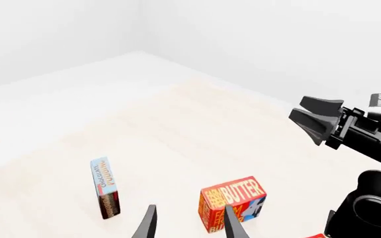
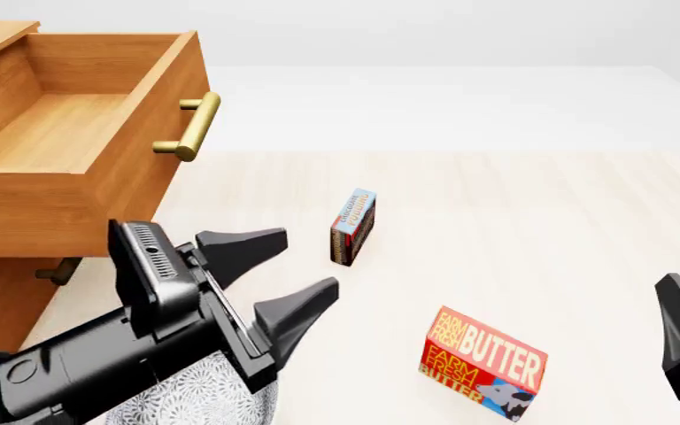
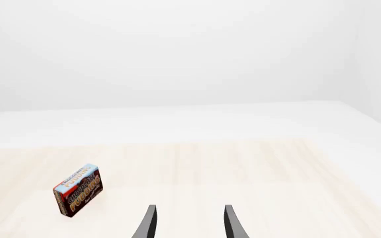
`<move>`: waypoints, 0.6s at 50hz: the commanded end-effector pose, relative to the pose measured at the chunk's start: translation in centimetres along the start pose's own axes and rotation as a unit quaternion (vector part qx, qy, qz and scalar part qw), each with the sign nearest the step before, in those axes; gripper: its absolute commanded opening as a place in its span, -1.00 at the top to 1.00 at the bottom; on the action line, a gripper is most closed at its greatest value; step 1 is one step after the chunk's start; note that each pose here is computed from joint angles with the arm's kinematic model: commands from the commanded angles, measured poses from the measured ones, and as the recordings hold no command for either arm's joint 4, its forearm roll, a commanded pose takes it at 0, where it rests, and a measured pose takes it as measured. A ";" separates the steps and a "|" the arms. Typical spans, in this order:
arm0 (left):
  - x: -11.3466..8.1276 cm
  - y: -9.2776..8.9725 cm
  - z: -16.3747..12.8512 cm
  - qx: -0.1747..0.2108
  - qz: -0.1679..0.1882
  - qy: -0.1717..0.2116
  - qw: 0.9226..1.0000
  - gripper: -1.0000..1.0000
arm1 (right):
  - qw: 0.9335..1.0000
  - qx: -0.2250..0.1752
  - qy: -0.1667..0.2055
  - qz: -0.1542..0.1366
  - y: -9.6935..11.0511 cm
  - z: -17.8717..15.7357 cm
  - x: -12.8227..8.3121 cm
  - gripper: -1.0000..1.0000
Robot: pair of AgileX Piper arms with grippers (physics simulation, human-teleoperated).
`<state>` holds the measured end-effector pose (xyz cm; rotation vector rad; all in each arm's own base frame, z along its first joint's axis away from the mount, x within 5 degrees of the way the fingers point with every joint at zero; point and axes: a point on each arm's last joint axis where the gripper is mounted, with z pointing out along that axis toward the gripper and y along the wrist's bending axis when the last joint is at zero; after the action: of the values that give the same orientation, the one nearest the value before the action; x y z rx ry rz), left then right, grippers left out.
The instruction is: Put the chocolate pudding in the top drawer of the cabinet and close it.
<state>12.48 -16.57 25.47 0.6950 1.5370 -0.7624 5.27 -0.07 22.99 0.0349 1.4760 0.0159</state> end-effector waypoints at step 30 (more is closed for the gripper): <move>0.6 2.1 5.9 -0.042 -0.040 0.031 0.998 -1.00 | 1.000 0.000 0.000 0.000 0.0 0.0 0.0 -1.00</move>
<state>16.37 -19.91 24.90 0.6503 1.6235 -0.7447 5.27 -0.07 22.99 0.0348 1.4760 0.0160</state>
